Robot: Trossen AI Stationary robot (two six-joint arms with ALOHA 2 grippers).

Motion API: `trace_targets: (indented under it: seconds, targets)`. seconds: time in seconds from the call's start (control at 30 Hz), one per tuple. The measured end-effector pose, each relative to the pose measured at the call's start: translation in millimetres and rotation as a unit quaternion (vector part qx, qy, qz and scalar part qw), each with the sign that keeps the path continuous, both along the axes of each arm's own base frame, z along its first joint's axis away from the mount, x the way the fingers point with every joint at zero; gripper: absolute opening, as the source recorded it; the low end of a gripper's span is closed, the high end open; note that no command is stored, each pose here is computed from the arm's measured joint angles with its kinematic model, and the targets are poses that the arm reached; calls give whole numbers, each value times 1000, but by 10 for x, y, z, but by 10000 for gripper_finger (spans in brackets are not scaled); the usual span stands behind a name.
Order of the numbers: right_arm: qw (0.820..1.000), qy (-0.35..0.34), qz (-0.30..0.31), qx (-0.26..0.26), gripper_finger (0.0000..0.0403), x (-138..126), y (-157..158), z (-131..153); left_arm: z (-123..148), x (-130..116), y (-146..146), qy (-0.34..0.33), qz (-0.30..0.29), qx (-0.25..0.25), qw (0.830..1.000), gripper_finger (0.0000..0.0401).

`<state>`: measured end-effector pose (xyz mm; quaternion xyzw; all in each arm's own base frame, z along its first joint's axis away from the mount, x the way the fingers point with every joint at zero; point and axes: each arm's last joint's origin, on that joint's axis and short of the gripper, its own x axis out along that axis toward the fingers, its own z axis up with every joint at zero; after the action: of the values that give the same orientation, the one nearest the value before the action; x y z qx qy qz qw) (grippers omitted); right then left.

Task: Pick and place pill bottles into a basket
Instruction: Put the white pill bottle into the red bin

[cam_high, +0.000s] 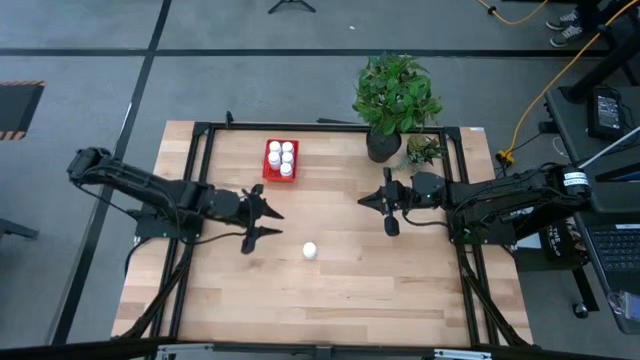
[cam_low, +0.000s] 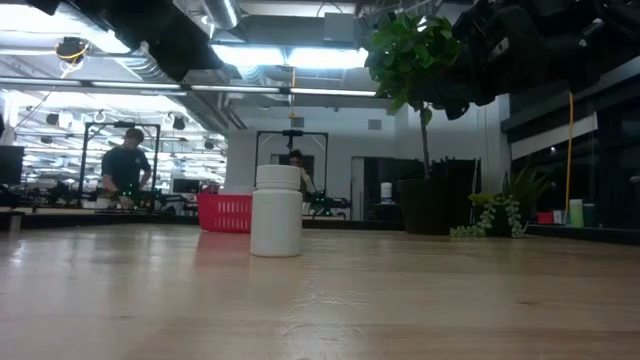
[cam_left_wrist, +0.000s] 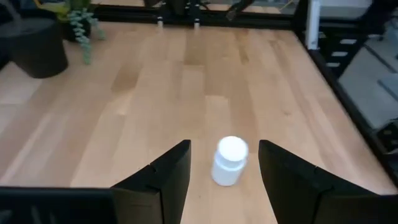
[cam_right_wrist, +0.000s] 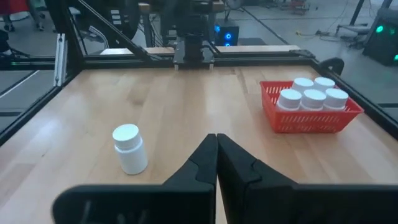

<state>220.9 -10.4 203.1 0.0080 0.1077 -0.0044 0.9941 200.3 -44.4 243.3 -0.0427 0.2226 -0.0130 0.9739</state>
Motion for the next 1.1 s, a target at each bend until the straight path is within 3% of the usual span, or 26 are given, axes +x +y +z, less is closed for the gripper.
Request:
trace_targets:
  seconds: [0.13, 0.33, 0.7, 1.1]
  targets:
    - [1000, 5, 6, 6, 10, -1, 32, -10, -13, -27, -109, 7, -21, -11, 1000, 180]
    - [1000, 10, 28, 6, 10, -2, 129, -18, -50, -86, -245, 22, -65, 28, 997, 180]
    - [998, 7, 59, 6, 10, -6, 267, -12, -44, -66, -347, 1, -60, 23, 998, 180]
    - [998, 6, 65, -7, 10, -8, 283, -13, -167, 32, -402, 27, -55, 4, 998, 180]
